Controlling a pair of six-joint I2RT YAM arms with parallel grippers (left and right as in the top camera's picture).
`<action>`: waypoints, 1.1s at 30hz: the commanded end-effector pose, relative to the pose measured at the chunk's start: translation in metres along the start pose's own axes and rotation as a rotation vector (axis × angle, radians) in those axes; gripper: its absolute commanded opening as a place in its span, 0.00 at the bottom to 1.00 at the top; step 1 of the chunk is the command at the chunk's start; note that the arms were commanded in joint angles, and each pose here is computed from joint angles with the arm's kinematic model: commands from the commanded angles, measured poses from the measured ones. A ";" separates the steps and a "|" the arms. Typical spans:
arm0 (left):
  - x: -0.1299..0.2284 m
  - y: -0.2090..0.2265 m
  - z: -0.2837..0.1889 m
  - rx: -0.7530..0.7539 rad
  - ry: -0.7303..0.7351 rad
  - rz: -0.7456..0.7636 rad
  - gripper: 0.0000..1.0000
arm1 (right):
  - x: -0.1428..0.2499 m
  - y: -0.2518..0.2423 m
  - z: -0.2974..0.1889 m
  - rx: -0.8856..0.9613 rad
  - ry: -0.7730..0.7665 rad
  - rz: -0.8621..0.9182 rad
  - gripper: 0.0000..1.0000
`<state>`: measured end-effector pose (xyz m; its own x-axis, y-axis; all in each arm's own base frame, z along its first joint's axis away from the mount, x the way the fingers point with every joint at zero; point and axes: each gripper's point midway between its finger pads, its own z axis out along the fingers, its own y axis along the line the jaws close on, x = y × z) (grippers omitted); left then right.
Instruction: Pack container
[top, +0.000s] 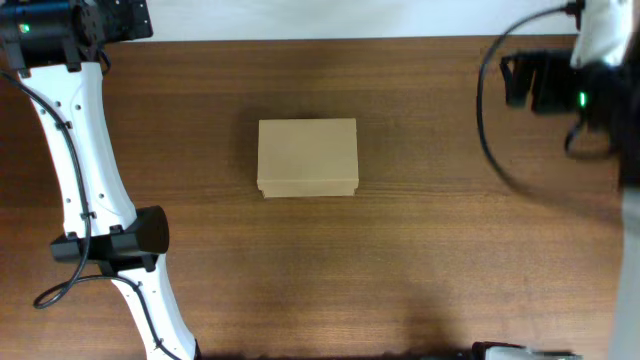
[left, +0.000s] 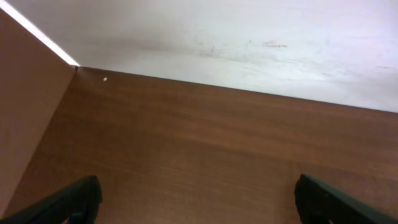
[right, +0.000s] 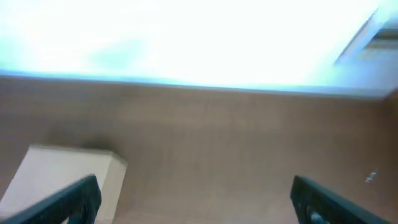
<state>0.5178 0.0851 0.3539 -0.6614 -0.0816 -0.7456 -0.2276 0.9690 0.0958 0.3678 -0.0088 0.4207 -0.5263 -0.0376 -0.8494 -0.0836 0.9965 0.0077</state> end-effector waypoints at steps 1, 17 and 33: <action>0.004 0.003 0.007 -0.014 0.017 0.015 1.00 | 0.020 -0.005 -0.021 0.114 -0.050 -0.036 0.99; 0.004 0.003 0.007 -0.014 0.017 0.015 1.00 | 0.145 0.005 -0.056 0.164 -0.366 -0.056 0.99; 0.004 0.003 0.007 -0.014 0.017 0.015 1.00 | 0.243 0.011 -0.039 0.157 -0.436 -0.060 0.99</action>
<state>0.5174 0.0858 0.3535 -0.6638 -0.0789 -0.7438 -0.2284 0.9683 0.1011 0.2018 -0.0109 0.2517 -0.0896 -0.0877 -0.9921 0.0500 0.9945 -0.0924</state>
